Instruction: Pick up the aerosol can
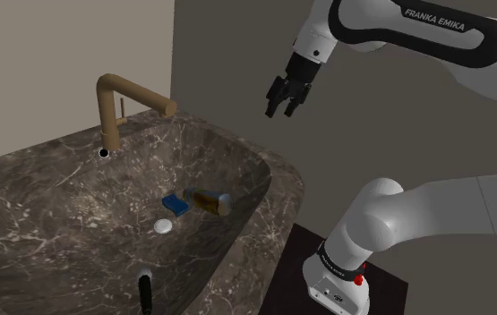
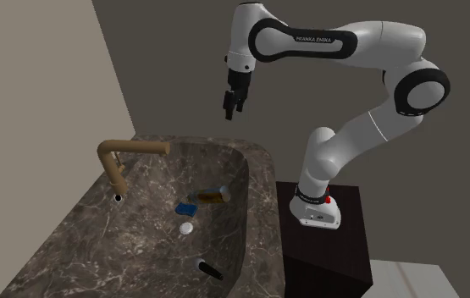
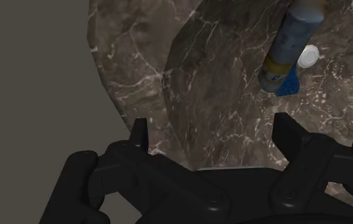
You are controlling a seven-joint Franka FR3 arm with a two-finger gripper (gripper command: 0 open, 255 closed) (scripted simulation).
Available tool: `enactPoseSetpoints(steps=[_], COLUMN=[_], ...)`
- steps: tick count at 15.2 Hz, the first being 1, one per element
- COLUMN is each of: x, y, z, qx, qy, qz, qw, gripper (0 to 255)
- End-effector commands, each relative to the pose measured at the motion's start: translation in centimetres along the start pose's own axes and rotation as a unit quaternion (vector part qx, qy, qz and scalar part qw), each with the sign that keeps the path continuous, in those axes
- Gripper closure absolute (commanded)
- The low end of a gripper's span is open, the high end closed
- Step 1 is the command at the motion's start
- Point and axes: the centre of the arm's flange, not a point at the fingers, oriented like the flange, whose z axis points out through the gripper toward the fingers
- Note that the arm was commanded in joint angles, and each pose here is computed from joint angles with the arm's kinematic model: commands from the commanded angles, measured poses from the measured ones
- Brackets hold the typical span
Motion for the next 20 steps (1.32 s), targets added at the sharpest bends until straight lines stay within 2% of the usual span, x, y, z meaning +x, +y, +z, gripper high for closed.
enactPoseSetpoints(steps=[1, 5, 10, 15, 20], x=[0.0, 2.3, 4.6, 6.2, 6.9], y=[0.0, -2.8, -6.4, -10.2, -14.1], z=[0.0, 4.3, 9.9, 15.7, 21.5], qx=[0.0, 0.008, 0.018, 0.027, 0.037], qy=[0.0, -0.048, -0.107, -0.166, -0.225], qz=[0.0, -0.007, -0.017, -0.026, -0.035], qw=[1.0, 0.9988, 0.994, 0.9854, 0.9731], gripper=[0, 0, 0, 0, 0])
